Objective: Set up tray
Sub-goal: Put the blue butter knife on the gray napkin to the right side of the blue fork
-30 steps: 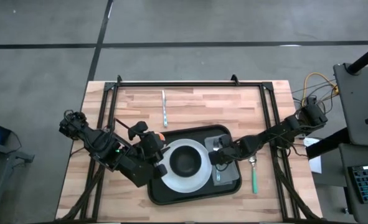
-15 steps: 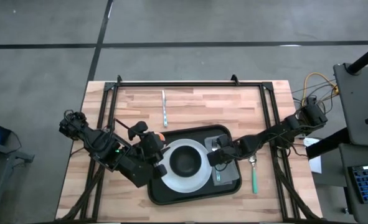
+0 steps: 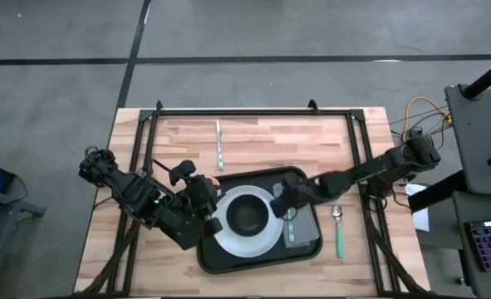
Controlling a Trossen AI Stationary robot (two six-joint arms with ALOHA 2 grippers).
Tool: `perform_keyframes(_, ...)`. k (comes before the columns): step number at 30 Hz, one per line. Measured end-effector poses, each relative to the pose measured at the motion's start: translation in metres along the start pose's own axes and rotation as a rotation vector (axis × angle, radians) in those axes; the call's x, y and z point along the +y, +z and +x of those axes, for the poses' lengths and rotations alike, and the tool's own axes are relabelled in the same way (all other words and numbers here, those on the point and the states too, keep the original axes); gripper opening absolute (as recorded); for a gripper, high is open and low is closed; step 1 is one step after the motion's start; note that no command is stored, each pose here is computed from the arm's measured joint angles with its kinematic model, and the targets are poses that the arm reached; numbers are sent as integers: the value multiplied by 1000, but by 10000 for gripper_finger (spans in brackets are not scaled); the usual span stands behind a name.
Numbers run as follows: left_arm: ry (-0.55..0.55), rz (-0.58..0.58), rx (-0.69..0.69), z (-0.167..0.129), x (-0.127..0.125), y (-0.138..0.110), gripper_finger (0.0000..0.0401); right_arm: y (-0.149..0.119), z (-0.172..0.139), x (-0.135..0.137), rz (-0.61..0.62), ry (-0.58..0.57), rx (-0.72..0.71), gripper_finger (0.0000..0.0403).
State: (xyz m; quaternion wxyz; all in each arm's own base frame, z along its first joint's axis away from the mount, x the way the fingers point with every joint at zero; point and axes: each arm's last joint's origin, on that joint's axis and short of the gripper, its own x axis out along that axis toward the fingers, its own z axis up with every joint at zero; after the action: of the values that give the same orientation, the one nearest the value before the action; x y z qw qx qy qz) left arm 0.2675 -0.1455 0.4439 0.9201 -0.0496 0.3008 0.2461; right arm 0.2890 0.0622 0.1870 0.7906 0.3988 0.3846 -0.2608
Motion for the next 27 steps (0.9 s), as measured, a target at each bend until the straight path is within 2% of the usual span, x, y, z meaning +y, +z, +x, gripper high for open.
perform_keyframes(2,11,3,-5,0,1,0,70,19,-6,11,-56,30,-51,9)
perform_keyframes(5,38,-1,-33,0,2,1,70,55,-16,26,-54,47,-174,14)
perform_keyframes(10,165,-128,-163,2,8,5,70,118,-12,45,-52,28,-336,54)
perform_keyframes(14,304,-102,-160,12,24,3,70,154,9,47,-88,-25,-242,93)
perform_keyframes(16,349,-60,-133,24,35,0,70,161,11,42,-80,-111,-179,109)
perform_keyframes(18,406,-41,-87,36,47,-8,70,166,5,44,-93,-178,-211,122)
perform_keyframes(23,552,-289,4,65,101,-36,70,158,-34,41,-86,-389,-335,149)
perform_keyframes(27,653,-426,3,82,139,-64,70,154,-65,36,-107,-407,-339,166)
